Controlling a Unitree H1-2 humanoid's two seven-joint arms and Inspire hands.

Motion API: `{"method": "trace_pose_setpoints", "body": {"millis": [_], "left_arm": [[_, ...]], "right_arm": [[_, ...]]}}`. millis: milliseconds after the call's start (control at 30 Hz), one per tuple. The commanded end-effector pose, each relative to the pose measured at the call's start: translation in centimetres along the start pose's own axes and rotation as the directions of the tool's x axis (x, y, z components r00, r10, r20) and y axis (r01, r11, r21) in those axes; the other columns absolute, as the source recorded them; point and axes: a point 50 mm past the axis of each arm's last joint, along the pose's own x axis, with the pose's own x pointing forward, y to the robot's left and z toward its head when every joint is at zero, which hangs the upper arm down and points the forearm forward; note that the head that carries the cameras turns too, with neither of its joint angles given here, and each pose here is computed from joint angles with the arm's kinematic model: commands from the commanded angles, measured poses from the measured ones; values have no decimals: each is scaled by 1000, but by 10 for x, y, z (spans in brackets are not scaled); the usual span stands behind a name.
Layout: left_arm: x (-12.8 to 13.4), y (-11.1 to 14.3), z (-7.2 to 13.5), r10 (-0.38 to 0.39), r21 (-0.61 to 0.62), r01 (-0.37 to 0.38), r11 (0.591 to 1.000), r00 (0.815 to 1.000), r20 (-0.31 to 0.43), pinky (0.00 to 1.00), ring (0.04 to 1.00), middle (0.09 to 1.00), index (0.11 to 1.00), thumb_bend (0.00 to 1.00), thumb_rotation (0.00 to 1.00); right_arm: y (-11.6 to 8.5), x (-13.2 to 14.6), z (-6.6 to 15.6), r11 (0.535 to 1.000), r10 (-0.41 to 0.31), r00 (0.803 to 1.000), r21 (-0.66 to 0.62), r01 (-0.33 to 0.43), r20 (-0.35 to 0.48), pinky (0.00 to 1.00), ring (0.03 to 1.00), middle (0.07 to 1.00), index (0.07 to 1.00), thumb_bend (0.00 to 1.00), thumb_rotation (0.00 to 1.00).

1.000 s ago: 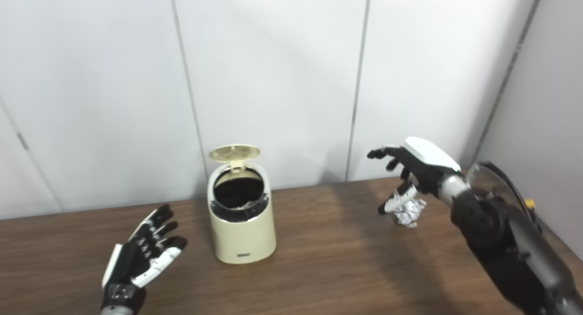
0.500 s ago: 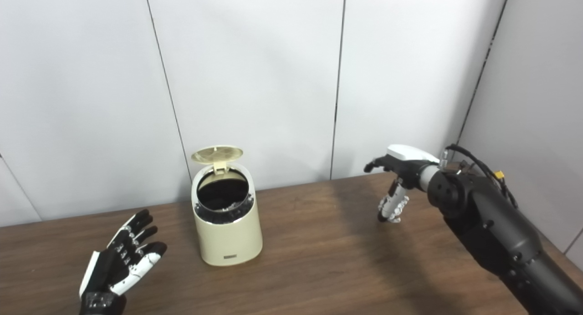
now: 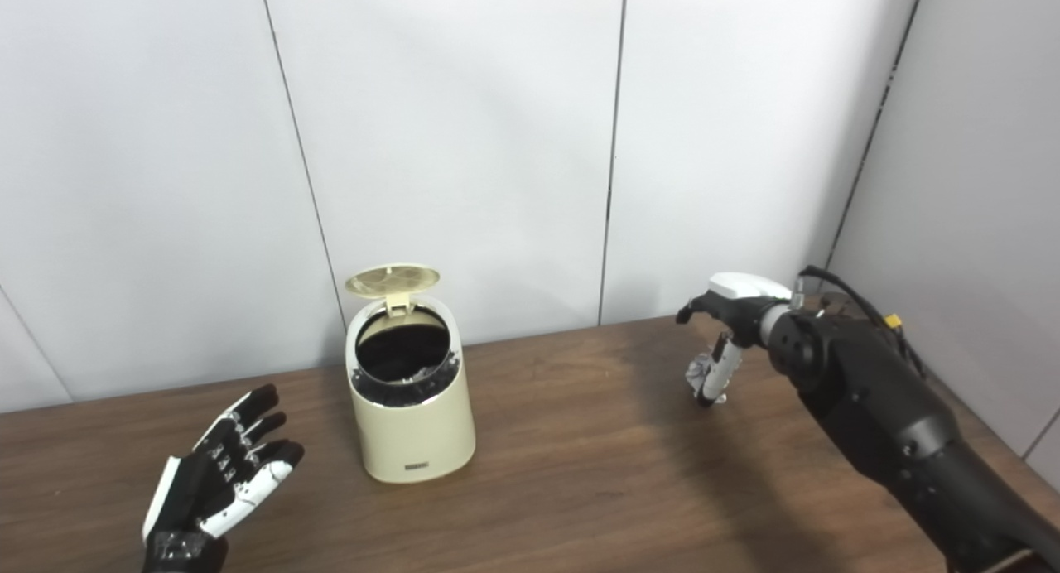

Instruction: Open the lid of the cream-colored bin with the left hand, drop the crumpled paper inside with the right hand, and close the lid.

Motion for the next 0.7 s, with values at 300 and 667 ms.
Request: {"method": "trace_pose_setpoints", "body": {"millis": [300, 667], "left_arm": [[10, 2, 17, -13, 17, 12, 1000, 997, 72, 760, 852, 892, 886, 686, 241], [9, 2, 17, -17, 30, 15, 999, 997, 74, 767, 852, 889, 889, 694, 261]], "right_arm": [[-21, 12, -4, 995, -95, 995, -19, 94, -30, 678, 842, 899, 819, 895, 100], [-2, 23, -13, 997, -75, 994, -17, 74, -76, 682, 814, 880, 844, 854, 101]]}}
